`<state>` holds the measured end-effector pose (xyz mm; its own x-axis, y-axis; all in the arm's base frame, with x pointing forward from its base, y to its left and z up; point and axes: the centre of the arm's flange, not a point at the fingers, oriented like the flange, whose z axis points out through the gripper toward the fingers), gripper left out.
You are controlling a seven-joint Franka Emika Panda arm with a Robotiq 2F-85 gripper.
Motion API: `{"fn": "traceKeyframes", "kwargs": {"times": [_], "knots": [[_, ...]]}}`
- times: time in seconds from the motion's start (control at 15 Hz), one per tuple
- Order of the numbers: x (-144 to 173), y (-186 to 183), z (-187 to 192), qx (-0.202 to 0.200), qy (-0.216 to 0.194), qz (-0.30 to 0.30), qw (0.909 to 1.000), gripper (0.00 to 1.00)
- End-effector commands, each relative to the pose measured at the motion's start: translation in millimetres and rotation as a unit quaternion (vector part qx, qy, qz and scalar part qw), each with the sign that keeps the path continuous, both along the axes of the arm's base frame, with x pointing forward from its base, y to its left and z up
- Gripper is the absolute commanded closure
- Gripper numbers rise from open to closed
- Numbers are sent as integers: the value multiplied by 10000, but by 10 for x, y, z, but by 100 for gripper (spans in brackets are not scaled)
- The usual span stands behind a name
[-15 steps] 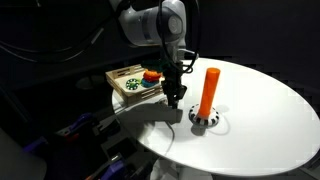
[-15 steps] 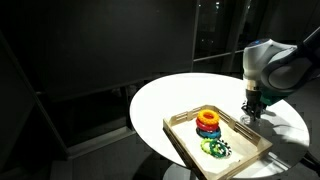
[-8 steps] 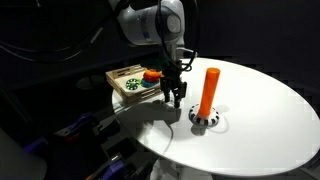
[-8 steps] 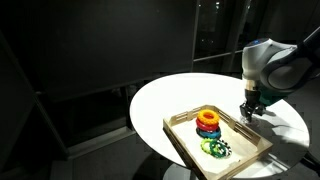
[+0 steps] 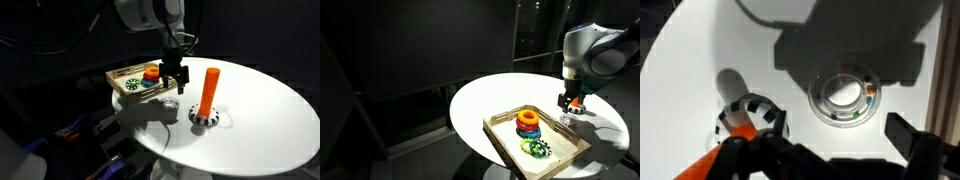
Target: Take the clear ring off of the tray
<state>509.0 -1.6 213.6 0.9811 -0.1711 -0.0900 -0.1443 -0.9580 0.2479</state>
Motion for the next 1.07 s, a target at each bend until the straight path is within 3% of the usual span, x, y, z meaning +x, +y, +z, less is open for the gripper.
{"fn": "traceKeyframes", "kwargs": {"times": [0.0,0.53,0.73,1.0], "knots": [[-33,96,427,344,107,241,9991,0],[-119,367,1133,1094,543,672,9902,0],[-225,407,1466,1066,634,655,9901,0],[-351,481,1962,920,430,619,9929,0]]}}
